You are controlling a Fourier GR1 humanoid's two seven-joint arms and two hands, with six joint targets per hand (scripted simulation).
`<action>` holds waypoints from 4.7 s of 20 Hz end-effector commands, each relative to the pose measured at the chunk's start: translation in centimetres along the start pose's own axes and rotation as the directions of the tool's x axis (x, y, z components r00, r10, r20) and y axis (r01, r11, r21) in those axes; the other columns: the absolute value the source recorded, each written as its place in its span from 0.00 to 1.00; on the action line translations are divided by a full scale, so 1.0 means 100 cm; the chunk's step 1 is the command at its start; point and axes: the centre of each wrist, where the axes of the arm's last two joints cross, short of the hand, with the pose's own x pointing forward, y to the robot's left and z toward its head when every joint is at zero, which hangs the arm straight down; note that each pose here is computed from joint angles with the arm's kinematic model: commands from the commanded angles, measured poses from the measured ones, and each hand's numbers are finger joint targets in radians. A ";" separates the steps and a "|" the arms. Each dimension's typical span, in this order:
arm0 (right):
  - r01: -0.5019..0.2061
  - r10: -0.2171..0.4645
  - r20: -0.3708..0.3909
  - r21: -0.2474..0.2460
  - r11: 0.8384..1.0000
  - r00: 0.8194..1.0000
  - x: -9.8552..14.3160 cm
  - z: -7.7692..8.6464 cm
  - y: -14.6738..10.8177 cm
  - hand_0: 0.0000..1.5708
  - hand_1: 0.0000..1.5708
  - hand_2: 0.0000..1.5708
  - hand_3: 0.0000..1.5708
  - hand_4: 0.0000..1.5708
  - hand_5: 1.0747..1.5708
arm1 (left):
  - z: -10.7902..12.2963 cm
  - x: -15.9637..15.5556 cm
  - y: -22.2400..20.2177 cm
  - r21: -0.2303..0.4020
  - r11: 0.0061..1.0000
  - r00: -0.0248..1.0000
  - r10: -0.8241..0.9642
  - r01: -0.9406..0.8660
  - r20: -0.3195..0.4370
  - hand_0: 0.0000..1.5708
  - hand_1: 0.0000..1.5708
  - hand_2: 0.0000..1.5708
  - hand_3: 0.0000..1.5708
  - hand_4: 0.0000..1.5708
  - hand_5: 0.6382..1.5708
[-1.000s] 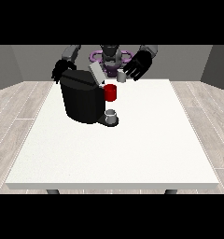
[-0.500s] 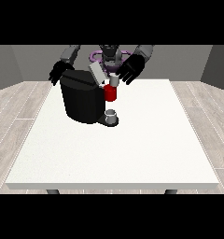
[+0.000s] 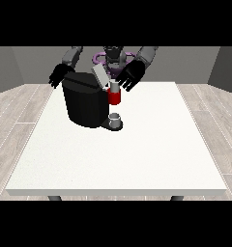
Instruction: Insert the coffee pod into the coffee machine and close the lid
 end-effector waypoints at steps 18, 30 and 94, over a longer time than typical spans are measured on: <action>0.014 -0.014 0.021 0.009 1.000 1.000 0.005 -0.002 -0.011 0.00 0.00 0.00 0.00 0.28 1.00 | -0.004 0.001 0.023 -0.004 1.000 1.000 -0.012 0.012 -0.018 0.80 0.80 0.82 0.75 0.31 1.00; -0.005 0.005 -0.001 -0.051 0.999 1.000 0.003 -0.011 -0.016 0.00 0.00 0.00 0.00 0.24 1.00 | -0.008 0.017 -0.013 -0.036 0.997 0.997 -0.075 0.076 0.025 0.71 0.71 0.74 0.63 0.28 1.00; -0.066 0.071 -0.104 0.051 0.996 0.992 -0.005 0.029 -0.081 0.00 0.00 0.00 0.00 0.00 1.00 | 0.161 -0.105 -0.233 -0.031 0.550 0.536 0.798 -0.835 -0.276 0.00 0.00 0.00 0.00 0.04 1.00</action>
